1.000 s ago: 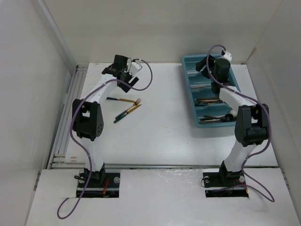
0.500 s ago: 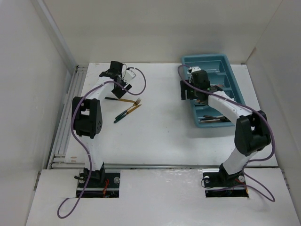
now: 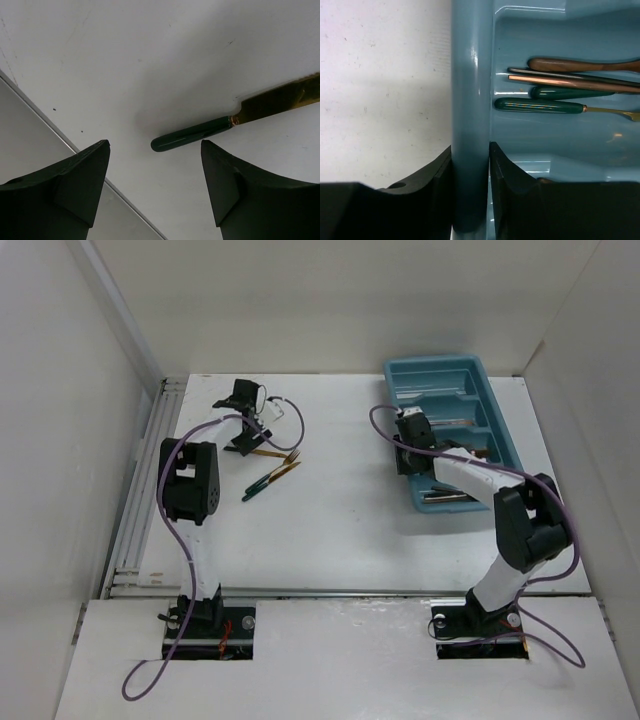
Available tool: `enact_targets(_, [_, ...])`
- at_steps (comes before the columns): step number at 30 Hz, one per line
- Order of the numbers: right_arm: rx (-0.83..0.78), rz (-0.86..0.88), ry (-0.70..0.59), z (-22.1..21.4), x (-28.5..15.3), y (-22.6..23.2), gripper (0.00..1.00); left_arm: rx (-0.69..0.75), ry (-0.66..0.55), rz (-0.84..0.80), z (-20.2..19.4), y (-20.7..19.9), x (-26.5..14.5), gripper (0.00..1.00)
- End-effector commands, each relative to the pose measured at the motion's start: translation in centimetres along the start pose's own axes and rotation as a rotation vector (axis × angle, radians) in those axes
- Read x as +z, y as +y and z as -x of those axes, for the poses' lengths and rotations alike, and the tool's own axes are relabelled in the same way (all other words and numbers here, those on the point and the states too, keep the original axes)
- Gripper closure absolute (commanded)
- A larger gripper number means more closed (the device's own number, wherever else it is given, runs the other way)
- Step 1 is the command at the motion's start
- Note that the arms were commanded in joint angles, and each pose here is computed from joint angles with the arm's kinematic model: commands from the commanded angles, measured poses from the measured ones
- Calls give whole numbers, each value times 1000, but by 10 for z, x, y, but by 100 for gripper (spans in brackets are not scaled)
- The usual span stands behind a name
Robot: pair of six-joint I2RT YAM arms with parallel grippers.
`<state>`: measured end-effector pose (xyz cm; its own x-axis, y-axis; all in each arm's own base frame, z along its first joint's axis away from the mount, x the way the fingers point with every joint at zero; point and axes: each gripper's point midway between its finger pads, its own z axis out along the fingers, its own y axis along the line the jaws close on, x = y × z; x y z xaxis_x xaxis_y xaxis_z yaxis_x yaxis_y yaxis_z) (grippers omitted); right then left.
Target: Sort the eating utensils into containers
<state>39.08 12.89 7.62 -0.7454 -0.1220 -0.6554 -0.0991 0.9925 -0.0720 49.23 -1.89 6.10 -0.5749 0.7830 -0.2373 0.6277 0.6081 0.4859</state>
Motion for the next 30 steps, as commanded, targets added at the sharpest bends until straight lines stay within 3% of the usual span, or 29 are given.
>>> enact_targets(1, [38,61,-51,24,-4,25,72,107,-1,7,0,11,-3,30])
enact_targets(8, [92,73,-92,46,-5,31,78,379,-1,-123,-23,-22,1,33])
enact_targets(12, [144,89,-114,58,-4,40,81,428,49,-138,-33,-26,11,37])
enact_targets(16, [157,122,-116,64,4,50,83,440,101,-161,-39,-29,24,50])
enact_targets(20, [143,117,-122,71,4,59,83,450,126,-213,-44,-38,32,72])
enact_targets(23, [163,114,-108,66,2,58,83,439,122,-243,-45,-45,33,100])
enact_targets(28, [218,158,-167,85,-6,62,80,359,70,-267,-32,-47,26,100])
enact_targets(29, [216,155,-157,84,-5,62,75,330,65,-255,-27,-43,23,100])
enact_targets(30, [204,151,-149,84,-3,62,62,315,49,-253,-22,-41,22,100])
